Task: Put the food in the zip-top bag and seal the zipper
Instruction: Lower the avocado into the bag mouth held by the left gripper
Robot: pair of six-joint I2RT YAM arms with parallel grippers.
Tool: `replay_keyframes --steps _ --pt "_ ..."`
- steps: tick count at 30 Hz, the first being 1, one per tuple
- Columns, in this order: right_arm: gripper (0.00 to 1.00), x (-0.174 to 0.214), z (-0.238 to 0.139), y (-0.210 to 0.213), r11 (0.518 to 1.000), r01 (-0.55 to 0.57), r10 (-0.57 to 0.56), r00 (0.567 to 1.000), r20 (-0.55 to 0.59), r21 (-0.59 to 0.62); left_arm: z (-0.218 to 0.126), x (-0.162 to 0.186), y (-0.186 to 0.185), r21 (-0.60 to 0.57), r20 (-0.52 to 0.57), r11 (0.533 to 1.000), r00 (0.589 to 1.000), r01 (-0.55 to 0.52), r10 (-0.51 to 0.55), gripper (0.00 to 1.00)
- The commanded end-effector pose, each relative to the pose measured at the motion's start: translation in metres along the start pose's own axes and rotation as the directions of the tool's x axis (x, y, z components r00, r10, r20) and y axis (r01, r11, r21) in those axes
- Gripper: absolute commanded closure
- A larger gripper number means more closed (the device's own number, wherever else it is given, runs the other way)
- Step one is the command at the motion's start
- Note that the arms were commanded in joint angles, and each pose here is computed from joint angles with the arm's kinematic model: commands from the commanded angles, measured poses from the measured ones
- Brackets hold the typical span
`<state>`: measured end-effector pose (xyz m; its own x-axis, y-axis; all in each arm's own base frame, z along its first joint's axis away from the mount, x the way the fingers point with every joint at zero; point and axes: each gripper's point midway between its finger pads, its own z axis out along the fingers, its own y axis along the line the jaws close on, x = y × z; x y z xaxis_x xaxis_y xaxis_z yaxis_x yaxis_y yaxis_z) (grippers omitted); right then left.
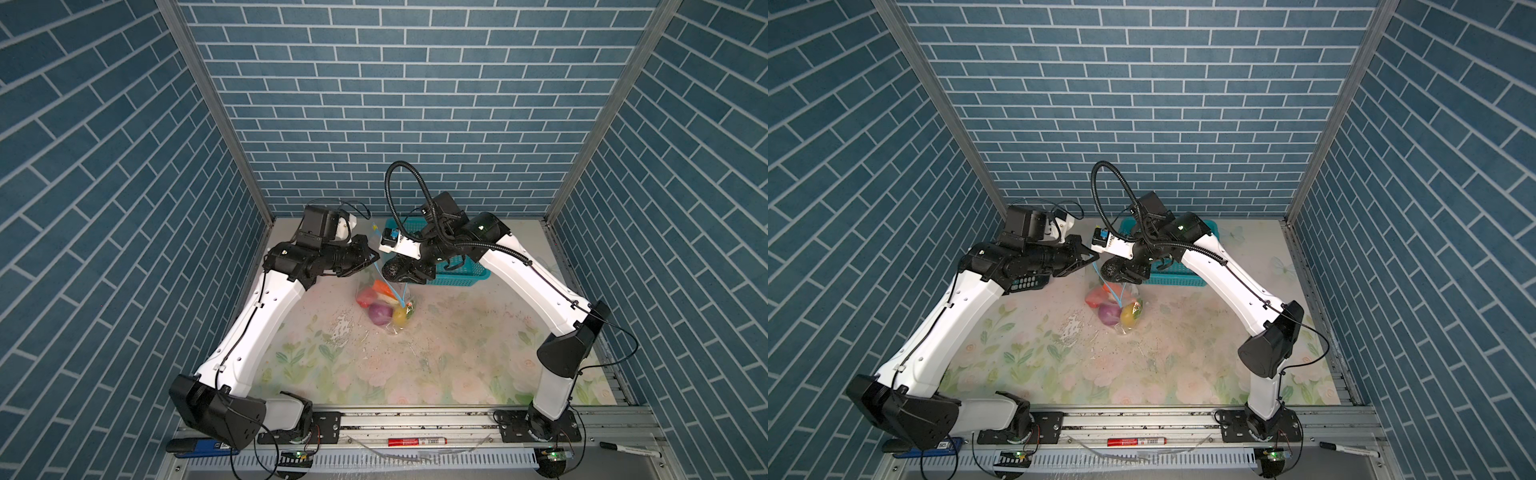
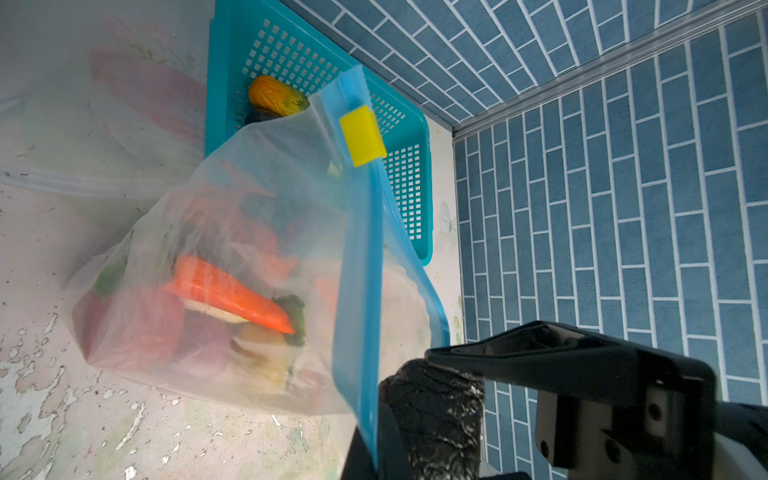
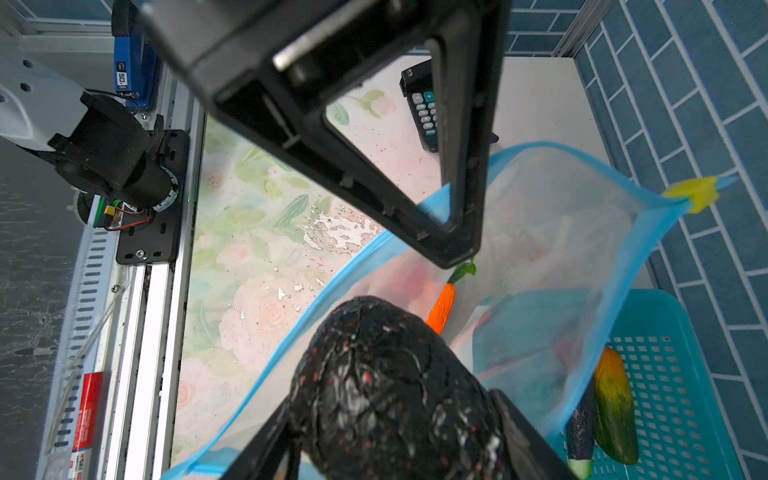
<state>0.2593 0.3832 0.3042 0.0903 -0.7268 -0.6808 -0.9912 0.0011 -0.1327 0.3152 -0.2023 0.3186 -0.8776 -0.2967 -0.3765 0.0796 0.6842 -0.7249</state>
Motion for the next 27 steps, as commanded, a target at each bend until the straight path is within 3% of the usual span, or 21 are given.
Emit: replay_keyframes --steps 1,27 --pt "0.56 -0.004 -0.003 0.000 0.998 0.062 -0.062 0.998 -0.011 0.002 -0.006 -0.003 -0.010 0.022 0.017 1.000 1.000 -0.021 0.021 1.00" --pt "0.56 0.026 0.025 -0.004 0.996 0.091 -0.093 0.989 -0.113 -0.021 0.014 0.011 0.000 0.020 -0.027 1.000 1.000 0.001 -0.001 1.00"
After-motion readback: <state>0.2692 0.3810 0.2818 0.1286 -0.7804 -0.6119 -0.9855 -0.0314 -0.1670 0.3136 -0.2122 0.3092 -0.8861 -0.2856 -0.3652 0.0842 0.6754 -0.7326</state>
